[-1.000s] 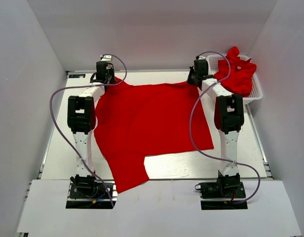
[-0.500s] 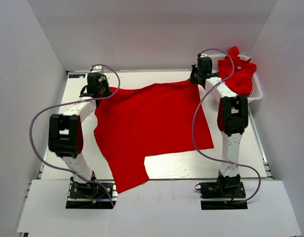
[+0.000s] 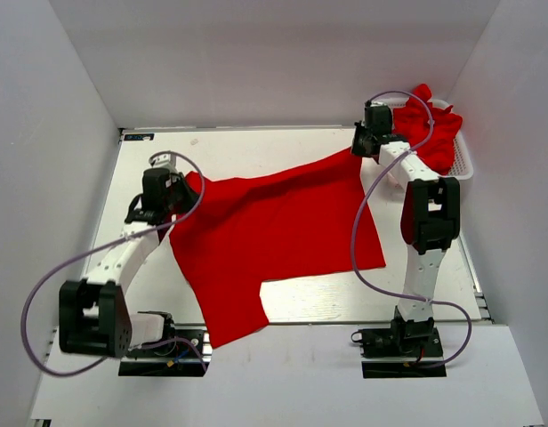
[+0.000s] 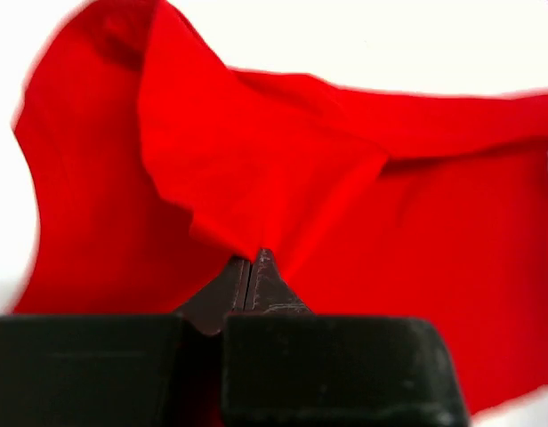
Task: Fold and stack the t-shirts
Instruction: Grap the side of the flattened tshirt furthest away from the robot with both arms, then fold the flattened tshirt in 1/3 of the way
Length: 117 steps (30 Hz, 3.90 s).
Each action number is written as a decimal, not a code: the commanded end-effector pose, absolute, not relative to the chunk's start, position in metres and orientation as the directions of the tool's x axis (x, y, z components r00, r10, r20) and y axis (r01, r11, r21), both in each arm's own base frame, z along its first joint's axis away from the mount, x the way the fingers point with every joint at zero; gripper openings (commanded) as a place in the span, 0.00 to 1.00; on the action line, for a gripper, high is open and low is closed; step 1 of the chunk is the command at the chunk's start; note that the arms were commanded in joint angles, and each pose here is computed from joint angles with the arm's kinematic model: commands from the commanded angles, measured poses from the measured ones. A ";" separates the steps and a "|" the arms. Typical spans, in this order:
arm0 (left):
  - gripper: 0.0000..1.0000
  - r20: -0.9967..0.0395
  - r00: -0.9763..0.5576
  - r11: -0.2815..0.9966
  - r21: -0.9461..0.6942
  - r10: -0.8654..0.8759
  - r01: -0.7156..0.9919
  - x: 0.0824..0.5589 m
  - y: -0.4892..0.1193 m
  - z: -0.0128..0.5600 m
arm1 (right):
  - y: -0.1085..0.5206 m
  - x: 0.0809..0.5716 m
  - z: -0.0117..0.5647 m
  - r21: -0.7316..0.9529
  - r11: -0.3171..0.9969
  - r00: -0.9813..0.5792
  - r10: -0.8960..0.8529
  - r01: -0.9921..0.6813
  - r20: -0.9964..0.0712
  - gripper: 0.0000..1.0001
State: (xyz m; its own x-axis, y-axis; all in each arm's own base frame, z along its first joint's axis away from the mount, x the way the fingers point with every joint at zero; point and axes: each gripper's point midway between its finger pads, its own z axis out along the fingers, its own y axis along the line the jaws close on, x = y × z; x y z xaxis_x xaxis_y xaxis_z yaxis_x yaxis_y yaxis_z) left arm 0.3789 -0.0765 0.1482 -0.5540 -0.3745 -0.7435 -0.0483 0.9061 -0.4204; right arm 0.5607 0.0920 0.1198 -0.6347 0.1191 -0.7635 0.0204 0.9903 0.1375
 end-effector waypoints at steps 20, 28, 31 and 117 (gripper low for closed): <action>0.33 -0.471 -0.780 0.763 -0.646 -0.413 -0.014 0.225 -0.129 0.098 | 0.081 0.516 0.115 0.125 0.992 -0.711 0.083 -0.007 -0.698 0.04; 1.00 -0.590 -0.708 0.832 -0.555 -0.388 0.006 0.250 -0.113 0.134 | 0.074 0.497 0.114 0.093 0.996 -0.725 0.071 0.010 -0.685 0.59; 1.00 -0.614 -0.689 0.843 -0.537 -0.386 0.006 0.270 -0.112 0.138 | 0.086 0.497 0.124 0.120 0.991 -0.717 0.045 -0.054 -0.696 0.71; 1.00 -0.555 -0.708 0.892 -0.163 -0.437 -0.423 0.491 0.035 0.078 | 0.060 0.494 0.065 0.242 0.920 -0.677 0.391 0.308 -0.624 0.84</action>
State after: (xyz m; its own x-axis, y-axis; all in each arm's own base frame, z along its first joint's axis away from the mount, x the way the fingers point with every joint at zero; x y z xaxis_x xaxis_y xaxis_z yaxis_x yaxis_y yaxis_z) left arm 0.4853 0.0251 0.0466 -0.7389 -0.4290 -0.5196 -0.4101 0.8982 -0.1582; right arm 0.4773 0.0734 0.0429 -0.7526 0.3226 -0.5740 0.2599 0.9465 0.1913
